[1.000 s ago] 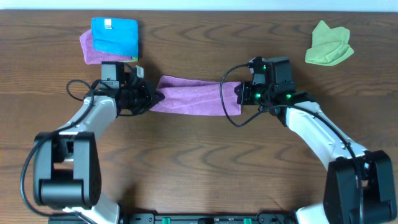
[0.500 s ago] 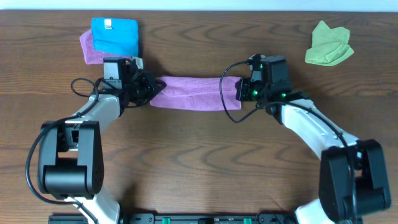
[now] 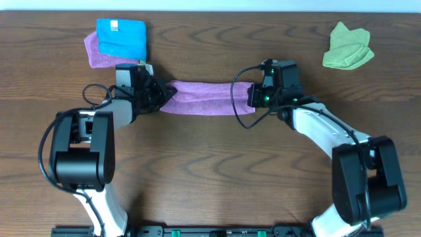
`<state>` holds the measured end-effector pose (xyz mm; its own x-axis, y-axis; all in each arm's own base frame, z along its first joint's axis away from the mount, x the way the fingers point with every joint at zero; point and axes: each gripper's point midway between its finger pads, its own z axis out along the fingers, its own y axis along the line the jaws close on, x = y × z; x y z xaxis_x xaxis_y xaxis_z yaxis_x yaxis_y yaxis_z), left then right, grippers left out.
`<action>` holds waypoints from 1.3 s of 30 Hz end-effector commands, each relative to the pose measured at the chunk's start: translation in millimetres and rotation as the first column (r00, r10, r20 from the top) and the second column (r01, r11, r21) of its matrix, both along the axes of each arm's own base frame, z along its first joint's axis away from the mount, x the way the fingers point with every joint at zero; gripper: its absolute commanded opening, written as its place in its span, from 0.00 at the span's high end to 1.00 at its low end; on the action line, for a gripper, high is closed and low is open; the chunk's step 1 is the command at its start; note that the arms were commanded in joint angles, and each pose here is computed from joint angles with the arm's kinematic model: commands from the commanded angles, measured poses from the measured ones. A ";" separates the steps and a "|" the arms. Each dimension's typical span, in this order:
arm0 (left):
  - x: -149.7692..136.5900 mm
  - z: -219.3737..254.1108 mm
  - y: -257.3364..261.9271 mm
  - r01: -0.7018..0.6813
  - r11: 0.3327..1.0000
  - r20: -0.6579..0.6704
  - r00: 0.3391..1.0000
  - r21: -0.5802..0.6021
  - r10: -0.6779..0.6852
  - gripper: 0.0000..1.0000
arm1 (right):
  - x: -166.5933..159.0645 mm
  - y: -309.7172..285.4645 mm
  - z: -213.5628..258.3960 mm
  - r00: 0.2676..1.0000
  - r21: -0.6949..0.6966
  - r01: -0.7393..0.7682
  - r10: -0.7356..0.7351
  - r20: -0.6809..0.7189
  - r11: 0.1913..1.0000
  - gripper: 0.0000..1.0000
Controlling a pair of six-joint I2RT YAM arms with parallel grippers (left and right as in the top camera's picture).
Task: Fold the cloth
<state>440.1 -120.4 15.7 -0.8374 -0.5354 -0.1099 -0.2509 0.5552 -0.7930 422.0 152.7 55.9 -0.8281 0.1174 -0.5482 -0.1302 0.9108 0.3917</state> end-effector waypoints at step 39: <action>30.5 35.8 18.7 -0.003 0.993 0.058 0.998 -0.118 0.010 0.80 | -7.4 -14.1 -21.3 0.996 -0.140 0.072 -0.080 -0.047 0.988 0.73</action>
